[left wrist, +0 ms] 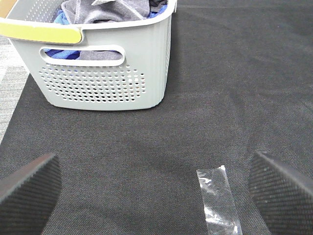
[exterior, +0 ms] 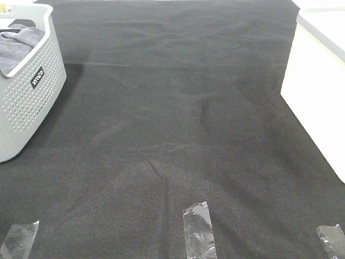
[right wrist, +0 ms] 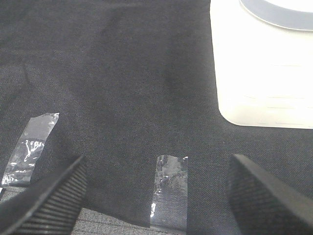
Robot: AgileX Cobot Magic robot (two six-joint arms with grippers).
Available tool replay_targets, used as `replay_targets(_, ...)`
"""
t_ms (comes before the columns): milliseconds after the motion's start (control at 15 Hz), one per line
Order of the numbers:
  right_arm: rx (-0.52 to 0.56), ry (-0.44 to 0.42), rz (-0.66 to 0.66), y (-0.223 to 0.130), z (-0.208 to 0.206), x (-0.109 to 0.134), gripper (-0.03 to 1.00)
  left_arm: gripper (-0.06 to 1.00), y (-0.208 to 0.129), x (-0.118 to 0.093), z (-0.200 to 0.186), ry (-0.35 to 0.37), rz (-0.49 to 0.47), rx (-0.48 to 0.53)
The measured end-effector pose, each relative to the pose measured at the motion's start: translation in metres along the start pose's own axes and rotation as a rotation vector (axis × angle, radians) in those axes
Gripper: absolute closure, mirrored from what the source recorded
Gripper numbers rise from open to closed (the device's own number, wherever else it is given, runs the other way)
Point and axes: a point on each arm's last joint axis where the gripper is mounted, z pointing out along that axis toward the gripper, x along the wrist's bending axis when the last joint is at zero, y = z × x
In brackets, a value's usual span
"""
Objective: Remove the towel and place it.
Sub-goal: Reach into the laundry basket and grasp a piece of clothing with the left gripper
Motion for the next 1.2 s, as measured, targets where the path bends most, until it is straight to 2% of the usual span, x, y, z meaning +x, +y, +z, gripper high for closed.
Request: replay_targets(1200,-0.001,0.004,0.001,0.0001,0.0,0.0003,0.2,-0.03,0.0,0.0,0.0,0.0,0.0,0.0)
